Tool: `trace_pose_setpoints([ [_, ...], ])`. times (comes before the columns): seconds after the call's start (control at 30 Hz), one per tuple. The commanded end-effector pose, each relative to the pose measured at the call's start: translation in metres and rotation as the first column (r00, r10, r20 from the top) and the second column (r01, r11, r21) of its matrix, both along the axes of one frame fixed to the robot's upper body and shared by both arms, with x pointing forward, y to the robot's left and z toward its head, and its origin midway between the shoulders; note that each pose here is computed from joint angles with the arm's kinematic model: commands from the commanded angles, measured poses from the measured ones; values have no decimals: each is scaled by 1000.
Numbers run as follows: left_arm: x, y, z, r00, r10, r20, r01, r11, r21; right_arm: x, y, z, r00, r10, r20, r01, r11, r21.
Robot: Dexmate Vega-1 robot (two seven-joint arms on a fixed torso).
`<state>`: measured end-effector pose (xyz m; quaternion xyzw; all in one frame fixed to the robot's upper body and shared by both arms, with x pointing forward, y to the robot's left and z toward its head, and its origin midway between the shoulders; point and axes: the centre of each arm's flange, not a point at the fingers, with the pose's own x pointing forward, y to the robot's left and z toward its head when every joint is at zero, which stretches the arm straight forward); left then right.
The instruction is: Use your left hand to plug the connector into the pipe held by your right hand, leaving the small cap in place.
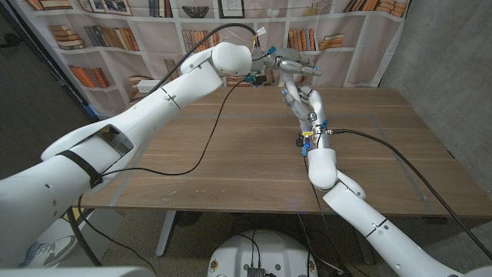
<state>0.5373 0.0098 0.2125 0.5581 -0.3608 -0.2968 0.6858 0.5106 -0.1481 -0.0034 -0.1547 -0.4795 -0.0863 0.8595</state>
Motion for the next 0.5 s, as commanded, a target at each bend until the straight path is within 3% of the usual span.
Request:
trace_pose_setpoints([
  [0.03,1,-5,1,1000,5,-5,-4,1000,14,-2,3,8,999,-11,36,11,1000,1],
  [0.5,2,-9,-7,999,-16,-32,16,1000,14,-4,6,11,998,-15,65,15,1000,0],
])
